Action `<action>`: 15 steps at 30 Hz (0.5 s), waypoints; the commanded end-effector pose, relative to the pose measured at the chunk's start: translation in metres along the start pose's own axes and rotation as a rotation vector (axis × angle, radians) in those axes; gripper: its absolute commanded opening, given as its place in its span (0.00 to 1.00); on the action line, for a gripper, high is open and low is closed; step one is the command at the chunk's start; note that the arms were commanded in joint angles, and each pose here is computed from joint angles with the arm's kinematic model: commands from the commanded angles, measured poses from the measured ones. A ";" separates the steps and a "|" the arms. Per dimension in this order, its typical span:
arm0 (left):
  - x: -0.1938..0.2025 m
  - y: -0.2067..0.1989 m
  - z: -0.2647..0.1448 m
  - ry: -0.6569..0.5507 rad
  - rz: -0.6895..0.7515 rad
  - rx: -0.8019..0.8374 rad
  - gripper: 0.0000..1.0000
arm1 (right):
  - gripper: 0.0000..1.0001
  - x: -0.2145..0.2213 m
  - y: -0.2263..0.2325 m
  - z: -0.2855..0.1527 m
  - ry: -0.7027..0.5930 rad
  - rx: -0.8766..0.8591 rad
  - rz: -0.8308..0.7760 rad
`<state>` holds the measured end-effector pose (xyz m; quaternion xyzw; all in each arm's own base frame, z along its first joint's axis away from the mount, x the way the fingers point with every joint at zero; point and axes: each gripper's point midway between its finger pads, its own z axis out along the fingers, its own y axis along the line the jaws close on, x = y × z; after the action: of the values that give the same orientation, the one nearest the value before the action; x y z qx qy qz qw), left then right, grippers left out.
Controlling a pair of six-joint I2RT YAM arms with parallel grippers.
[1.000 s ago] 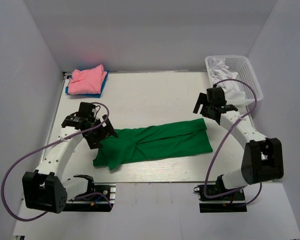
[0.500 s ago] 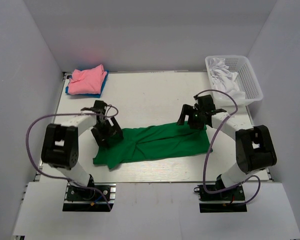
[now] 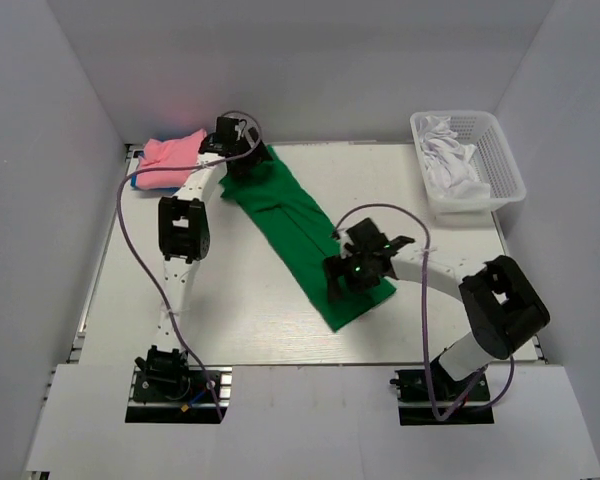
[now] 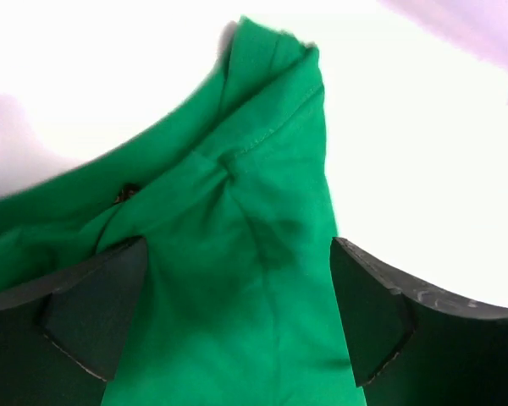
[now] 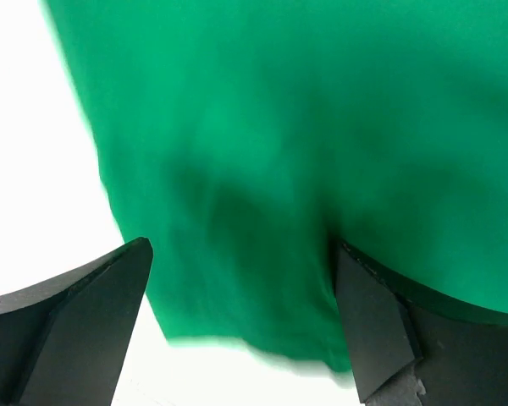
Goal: Fold and stack the t-shirts
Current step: Rotate the tshirt 90 degrees
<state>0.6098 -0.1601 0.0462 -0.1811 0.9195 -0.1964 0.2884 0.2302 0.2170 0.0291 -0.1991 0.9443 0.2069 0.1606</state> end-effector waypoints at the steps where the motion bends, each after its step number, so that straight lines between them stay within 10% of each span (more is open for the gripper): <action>1: 0.019 -0.011 0.064 0.024 -0.119 0.184 1.00 | 0.90 0.085 0.056 -0.021 0.313 -0.134 -0.156; 9: 0.038 -0.093 0.109 -0.092 -0.178 0.458 1.00 | 0.90 0.101 0.115 -0.016 0.461 -0.291 -0.451; 15: 0.018 -0.165 0.068 -0.198 -0.084 0.658 1.00 | 0.90 0.078 0.139 -0.023 0.317 -0.343 -0.550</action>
<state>0.6903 -0.2917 0.0700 -0.1559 0.7631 -0.4507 0.4362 0.0927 0.2824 0.0370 -0.4748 0.8447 0.2469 -0.0124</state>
